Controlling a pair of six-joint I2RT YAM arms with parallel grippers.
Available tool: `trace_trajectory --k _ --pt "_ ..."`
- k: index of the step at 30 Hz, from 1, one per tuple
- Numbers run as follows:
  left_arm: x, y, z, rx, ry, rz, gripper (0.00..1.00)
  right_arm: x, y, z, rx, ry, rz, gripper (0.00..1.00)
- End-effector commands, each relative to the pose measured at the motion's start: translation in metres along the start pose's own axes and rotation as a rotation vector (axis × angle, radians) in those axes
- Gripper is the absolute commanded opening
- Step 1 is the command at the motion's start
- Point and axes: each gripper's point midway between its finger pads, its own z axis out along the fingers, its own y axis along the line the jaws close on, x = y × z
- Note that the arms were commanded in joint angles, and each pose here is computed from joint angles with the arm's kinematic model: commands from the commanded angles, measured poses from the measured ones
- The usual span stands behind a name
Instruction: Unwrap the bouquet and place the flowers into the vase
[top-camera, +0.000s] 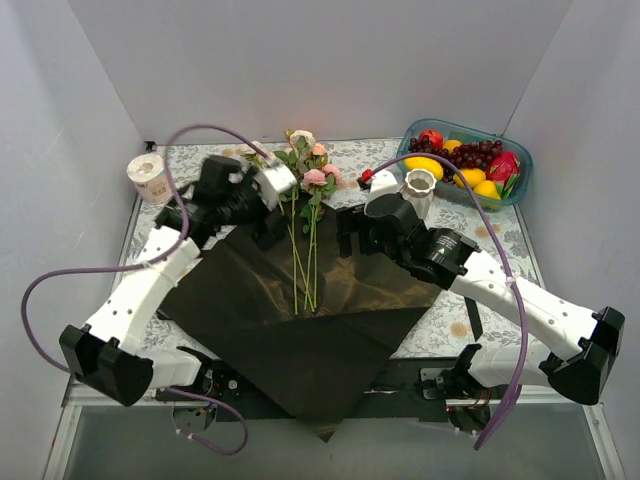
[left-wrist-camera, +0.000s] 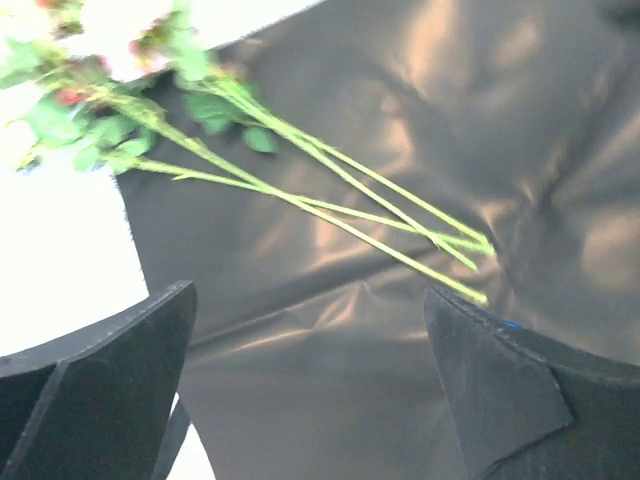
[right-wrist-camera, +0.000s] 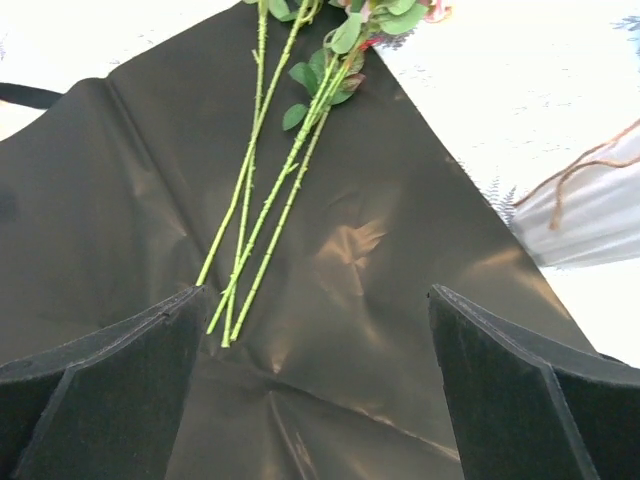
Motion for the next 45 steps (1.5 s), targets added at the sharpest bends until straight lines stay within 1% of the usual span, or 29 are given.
trace_trajectory --k 1,2,3,4,5,6,8,9,10,13,14,15,16,18,19,20,21,22,25,28,30,31,32,34,36,39,45 --pt "-0.042 0.105 -0.051 -0.152 -0.306 -0.439 0.98 -0.013 0.019 -0.004 -0.111 -0.044 0.034 0.98" --pt "-0.036 0.111 -0.042 -0.094 -0.299 -0.489 0.98 0.002 0.019 0.004 -0.135 -0.029 0.001 0.98" --pt "-0.024 0.124 -0.044 -0.089 -0.288 -0.547 0.98 -0.007 0.029 0.006 -0.195 -0.083 -0.008 0.98" --pt "-0.022 0.126 -0.046 -0.068 -0.274 -0.594 0.98 0.000 0.035 0.011 -0.215 -0.059 -0.003 0.98" --pt "-0.012 0.130 -0.034 -0.040 -0.245 -0.651 0.98 0.006 0.034 0.020 -0.191 -0.026 0.002 0.98" --pt "-0.005 0.136 -0.033 -0.047 -0.231 -0.691 0.98 0.020 0.033 0.038 -0.132 0.076 -0.024 0.98" --pt "0.003 0.137 -0.027 -0.022 -0.198 -0.751 0.98 0.026 0.033 0.056 -0.051 0.146 -0.029 0.95" --pt "0.010 0.139 -0.021 -0.010 -0.181 -0.777 0.98 0.027 0.038 0.072 -0.017 0.171 -0.043 0.96" --pt "0.014 0.141 -0.017 -0.015 -0.169 -0.794 0.98 0.024 0.038 0.078 0.012 0.162 -0.051 0.96" --pt "0.022 0.142 -0.013 -0.020 -0.129 -0.838 0.98 0.014 0.056 0.101 -0.035 0.127 0.009 0.96" --pt "0.020 0.144 -0.016 -0.033 -0.132 -0.832 0.98 0.012 0.055 0.108 -0.050 0.133 0.077 0.94" --pt "0.020 0.147 -0.020 -0.061 -0.128 -0.825 0.98 0.016 0.058 0.116 -0.065 0.150 0.105 0.94" --pt "0.021 0.147 -0.023 -0.071 -0.122 -0.819 0.98 0.014 0.067 0.121 -0.110 0.153 0.130 0.95" --pt "0.026 0.145 -0.026 -0.103 -0.114 -0.795 0.98 0.025 0.066 0.135 -0.088 0.179 0.132 0.93" --pt "0.020 0.145 -0.036 -0.132 -0.145 -0.753 0.98 0.022 0.068 0.139 -0.082 0.175 0.134 0.89" --pt "0.022 0.143 -0.037 -0.139 -0.149 -0.741 0.98 0.027 0.066 0.142 -0.053 0.190 0.124 0.78" --pt "0.030 0.138 -0.033 -0.137 -0.137 -0.748 0.98 0.035 0.061 0.152 0.000 0.198 0.109 0.71" --pt "0.027 0.138 -0.038 -0.153 -0.152 -0.735 0.98 0.031 0.063 0.155 0.013 0.187 0.103 0.61" --pt "0.033 0.133 -0.034 -0.143 -0.127 -0.759 0.98 0.042 0.059 0.170 0.055 0.196 0.083 0.46" --pt "0.042 0.128 -0.026 -0.116 -0.102 -0.775 0.98 0.053 0.063 0.183 0.037 0.195 0.084 0.45" --pt "0.043 0.128 -0.025 -0.114 -0.101 -0.772 0.98 0.064 0.063 0.191 0.040 0.222 0.081 0.50" --pt "0.044 0.128 -0.024 -0.117 -0.100 -0.795 0.98 0.066 0.063 0.194 0.042 0.228 0.085 0.57" --pt "0.043 0.126 -0.024 -0.102 -0.105 -0.799 0.98 0.069 0.062 0.197 0.047 0.236 0.089 0.61" --pt "0.040 0.118 -0.025 -0.065 -0.112 -0.793 0.98 0.073 0.065 0.203 0.039 0.248 0.091 0.63" --pt "0.037 0.117 -0.027 -0.066 -0.129 -0.787 0.98 0.074 0.066 0.208 0.041 0.250 0.088 0.63" --pt "0.037 0.117 -0.028 -0.071 -0.120 -0.793 0.98 0.080 0.066 0.216 0.035 0.258 0.094 0.61" --pt "0.045 0.113 -0.029 -0.091 -0.110 -0.769 0.98 0.088 0.056 0.229 0.045 0.271 0.117 0.52"
